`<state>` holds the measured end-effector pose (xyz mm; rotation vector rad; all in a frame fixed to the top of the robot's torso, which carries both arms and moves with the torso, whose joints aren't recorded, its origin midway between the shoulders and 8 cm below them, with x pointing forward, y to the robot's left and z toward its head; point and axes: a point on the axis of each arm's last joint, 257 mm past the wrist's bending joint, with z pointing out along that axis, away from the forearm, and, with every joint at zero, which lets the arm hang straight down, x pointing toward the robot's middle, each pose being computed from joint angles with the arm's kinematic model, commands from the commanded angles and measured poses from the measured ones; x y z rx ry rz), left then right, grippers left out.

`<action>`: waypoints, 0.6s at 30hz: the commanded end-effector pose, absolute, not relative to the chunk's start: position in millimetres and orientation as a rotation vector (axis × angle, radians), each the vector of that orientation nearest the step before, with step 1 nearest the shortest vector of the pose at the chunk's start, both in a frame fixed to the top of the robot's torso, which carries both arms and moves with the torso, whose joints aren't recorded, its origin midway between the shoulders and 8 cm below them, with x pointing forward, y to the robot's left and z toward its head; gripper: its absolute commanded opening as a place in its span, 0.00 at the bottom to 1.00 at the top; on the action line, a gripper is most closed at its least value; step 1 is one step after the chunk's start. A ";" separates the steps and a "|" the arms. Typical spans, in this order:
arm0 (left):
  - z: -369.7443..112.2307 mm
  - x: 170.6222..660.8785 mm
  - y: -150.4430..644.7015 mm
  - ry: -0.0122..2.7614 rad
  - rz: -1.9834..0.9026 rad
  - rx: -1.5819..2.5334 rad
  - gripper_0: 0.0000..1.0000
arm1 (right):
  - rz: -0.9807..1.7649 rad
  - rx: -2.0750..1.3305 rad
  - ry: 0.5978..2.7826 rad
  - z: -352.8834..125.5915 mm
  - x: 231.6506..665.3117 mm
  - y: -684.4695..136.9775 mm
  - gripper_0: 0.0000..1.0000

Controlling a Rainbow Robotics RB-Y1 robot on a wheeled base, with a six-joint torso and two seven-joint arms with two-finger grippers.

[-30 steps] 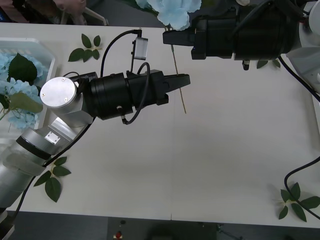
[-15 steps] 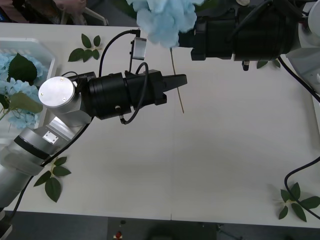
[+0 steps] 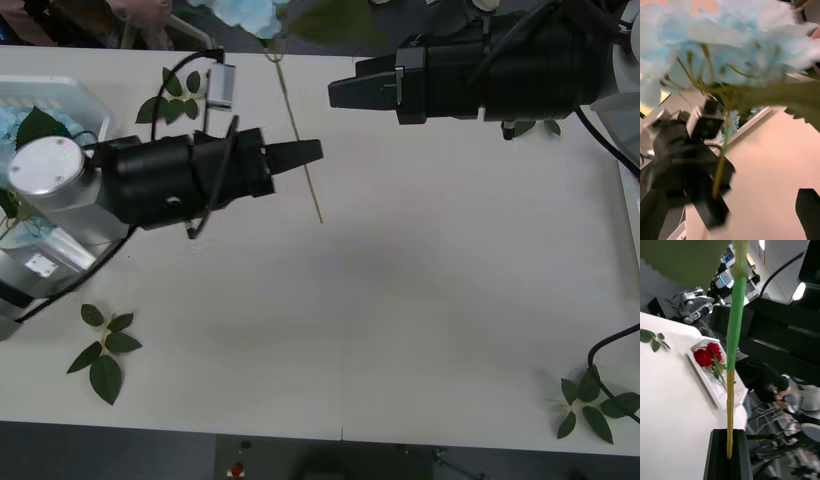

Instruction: Put the red flowers into the right box and the blue flowers into the left box

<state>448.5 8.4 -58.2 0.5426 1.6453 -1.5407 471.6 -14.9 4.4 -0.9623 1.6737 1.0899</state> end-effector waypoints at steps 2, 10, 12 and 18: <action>-29.4 435.4 119.2 1.814 -1.389 0.678 0.00 | 1.001 -1.072 1.626 19.8 460.7 -27.2 1.00; -32.7 446.1 329.6 2.112 -1.246 0.166 0.00 | 0.886 -1.234 1.640 13.9 437.5 -84.8 1.00; -39.7 452.3 362.2 2.116 -1.199 0.075 0.00 | 0.859 -1.282 1.645 6.2 429.9 -98.9 1.00; -69.4 470.7 410.7 2.064 -1.239 -0.217 0.00 | 0.847 -1.328 1.622 -4.1 408.4 -115.7 1.00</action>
